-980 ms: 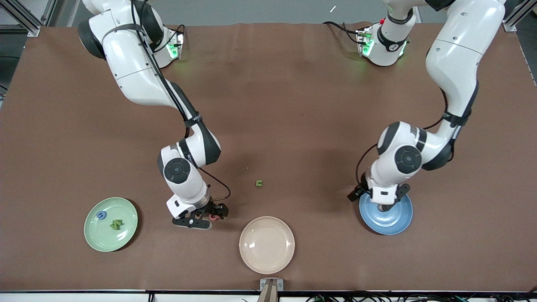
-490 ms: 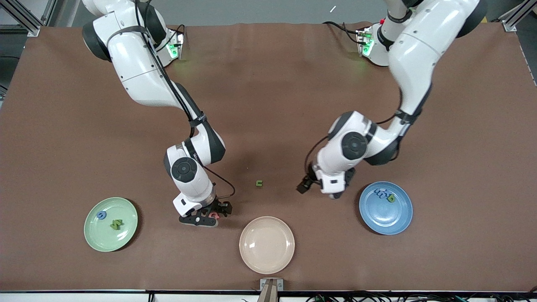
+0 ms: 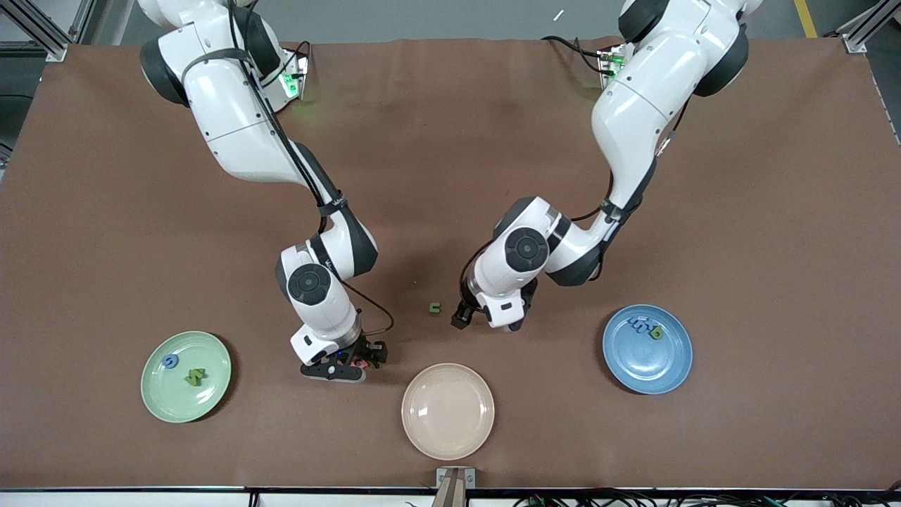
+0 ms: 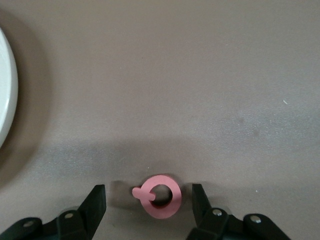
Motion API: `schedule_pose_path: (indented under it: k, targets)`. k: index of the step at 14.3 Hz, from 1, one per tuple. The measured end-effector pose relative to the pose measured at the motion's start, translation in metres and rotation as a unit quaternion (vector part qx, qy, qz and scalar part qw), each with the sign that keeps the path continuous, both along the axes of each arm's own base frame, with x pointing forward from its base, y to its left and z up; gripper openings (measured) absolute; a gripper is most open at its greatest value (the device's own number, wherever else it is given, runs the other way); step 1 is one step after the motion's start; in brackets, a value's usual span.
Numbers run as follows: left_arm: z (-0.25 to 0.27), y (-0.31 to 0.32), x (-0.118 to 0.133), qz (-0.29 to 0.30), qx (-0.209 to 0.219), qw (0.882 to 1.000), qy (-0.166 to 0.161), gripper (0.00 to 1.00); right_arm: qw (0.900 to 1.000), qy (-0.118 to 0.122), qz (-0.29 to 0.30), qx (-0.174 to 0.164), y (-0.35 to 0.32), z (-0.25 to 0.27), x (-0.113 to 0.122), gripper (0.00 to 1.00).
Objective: Sort upper and lower case letters into plates
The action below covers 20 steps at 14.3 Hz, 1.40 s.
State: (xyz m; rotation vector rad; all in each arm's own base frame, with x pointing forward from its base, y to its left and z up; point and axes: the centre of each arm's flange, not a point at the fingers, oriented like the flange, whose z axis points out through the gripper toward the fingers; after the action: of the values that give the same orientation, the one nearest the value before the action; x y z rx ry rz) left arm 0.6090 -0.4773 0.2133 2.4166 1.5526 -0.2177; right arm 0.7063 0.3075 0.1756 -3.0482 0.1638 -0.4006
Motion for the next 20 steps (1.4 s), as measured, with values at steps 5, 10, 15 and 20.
schedule_pose_path:
  k: [5,10,15,20]
  targets:
    - [-0.015,-0.043,-0.025,-0.046,0.028,0.997,-0.059,0.87,1.0,-0.003,0.006,-0.01,-0.002,-0.001,0.001,0.56]
    - [-0.027,-0.054,-0.036,-0.173,0.059,0.977,-0.11,0.86,1.0,-0.007,0.006,-0.009,-0.003,0.003,0.003,0.43]
    - [-0.03,-0.073,-0.054,-0.358,0.101,0.913,-0.166,0.81,0.998,0.045,-0.014,-0.047,-0.063,0.043,0.025,0.43]
    - [-0.034,-0.072,-0.054,-0.497,0.145,0.829,-0.21,0.71,0.991,0.056,0.086,-0.091,-0.233,0.101,0.061,0.43]
